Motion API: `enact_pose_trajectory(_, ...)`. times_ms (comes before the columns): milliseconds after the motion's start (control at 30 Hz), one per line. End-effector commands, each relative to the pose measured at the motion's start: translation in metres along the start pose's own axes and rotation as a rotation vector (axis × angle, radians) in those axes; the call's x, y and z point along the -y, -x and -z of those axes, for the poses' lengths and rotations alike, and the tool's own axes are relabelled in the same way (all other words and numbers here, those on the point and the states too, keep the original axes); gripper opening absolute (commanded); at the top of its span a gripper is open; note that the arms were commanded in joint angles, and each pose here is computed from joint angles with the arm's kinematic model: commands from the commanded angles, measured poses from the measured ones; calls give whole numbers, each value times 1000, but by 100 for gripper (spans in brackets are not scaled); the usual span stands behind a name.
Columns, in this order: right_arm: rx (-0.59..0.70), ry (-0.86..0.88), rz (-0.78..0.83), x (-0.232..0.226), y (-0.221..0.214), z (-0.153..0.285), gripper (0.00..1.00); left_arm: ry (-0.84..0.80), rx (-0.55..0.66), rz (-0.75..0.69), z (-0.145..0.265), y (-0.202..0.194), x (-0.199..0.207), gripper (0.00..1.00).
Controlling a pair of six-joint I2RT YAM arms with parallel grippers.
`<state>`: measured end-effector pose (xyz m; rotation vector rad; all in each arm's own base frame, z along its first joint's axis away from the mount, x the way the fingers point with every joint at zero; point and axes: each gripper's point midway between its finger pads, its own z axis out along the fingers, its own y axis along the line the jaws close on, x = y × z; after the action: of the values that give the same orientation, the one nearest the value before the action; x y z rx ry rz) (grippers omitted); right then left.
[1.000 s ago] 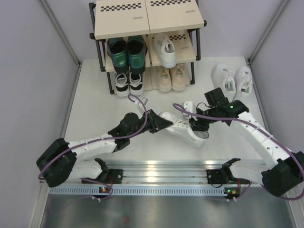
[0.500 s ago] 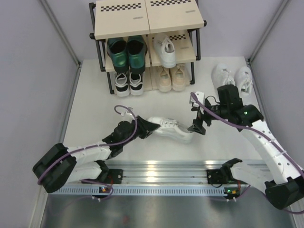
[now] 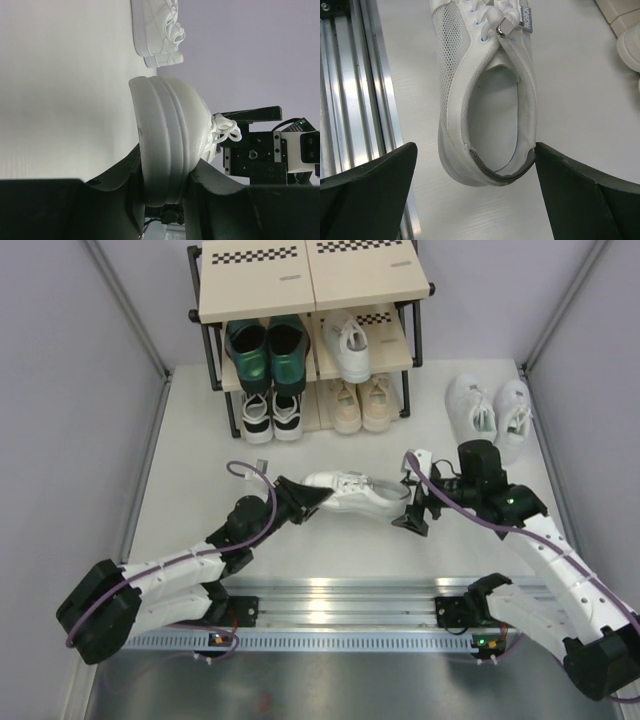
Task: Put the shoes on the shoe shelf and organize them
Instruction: Pick up the shoe at the center of the board.
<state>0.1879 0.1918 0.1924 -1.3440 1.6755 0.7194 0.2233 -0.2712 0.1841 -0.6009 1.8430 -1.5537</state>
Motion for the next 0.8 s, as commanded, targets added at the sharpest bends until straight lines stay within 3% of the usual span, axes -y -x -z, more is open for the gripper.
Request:
enact_pose_trajectory(0, 52, -39, 18, 15, 14, -3, 99, -253, 49, 48, 5, 17, 82, 0)
enact_pose_trajectory(433, 108, 55, -86, 15, 36, -14, 99, -319, -8, -12, 2, 9, 112, 0)
enact_pose_trajectory(633, 126, 56, -83, 16, 47, -11, 86, -316, -16, -25, -2, 8, 113, 0)
enact_pose_trajectory(733, 128, 70, -73, 14, 48, -11, 64, -310, -18, -28, -3, 7, 110, 0)
enact_pose_trajectory(767, 122, 76, -74, 13, 46, -11, 45, -314, -19, -30, -2, 7, 111, 0)
